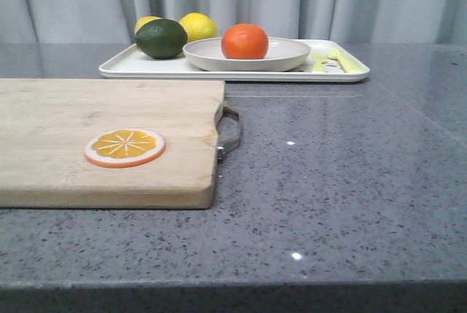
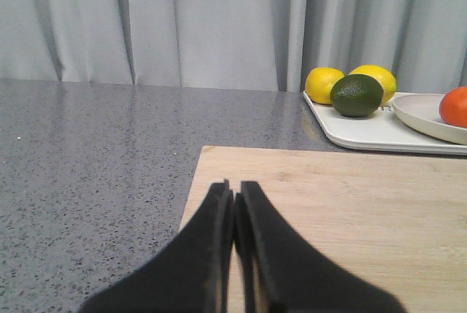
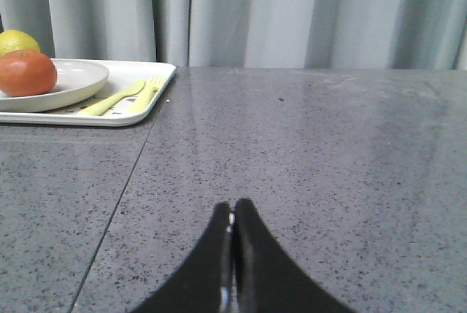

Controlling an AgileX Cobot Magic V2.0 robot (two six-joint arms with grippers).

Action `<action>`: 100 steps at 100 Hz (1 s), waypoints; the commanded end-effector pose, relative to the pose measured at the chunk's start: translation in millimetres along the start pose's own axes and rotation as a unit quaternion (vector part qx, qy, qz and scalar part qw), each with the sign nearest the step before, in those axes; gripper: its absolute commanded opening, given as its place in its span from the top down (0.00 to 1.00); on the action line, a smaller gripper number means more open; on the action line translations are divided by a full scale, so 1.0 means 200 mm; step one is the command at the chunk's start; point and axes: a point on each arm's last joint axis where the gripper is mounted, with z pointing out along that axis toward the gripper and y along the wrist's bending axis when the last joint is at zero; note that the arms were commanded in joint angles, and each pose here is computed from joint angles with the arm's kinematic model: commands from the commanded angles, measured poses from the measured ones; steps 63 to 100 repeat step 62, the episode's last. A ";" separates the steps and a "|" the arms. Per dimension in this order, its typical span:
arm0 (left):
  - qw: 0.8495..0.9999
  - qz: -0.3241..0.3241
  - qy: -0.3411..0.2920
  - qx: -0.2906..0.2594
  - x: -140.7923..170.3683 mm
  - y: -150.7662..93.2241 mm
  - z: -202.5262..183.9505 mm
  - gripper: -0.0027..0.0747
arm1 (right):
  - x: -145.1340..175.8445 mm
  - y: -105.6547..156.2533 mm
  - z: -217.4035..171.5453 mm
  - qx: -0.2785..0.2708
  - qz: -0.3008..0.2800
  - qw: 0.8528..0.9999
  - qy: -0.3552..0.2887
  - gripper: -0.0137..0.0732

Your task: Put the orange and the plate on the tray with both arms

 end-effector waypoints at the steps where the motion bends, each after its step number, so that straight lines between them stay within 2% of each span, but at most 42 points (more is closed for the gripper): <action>1: 0.999 0.001 -0.047 0.002 -0.03 0.00 -0.01 0.99 | -0.07 0.01 -0.01 -0.004 -0.007 0.998 -0.056 0.92; 23: 0.999 0.001 -0.047 0.002 -0.03 0.00 -0.01 0.99 | -0.05 0.00 -0.01 0.000 -0.006 1.000 -0.031 0.92; 100: 0.999 0.001 -0.047 0.002 -0.03 0.00 -0.01 0.99 | -0.05 0.00 -0.01 0.000 -0.006 1.000 -0.031 0.92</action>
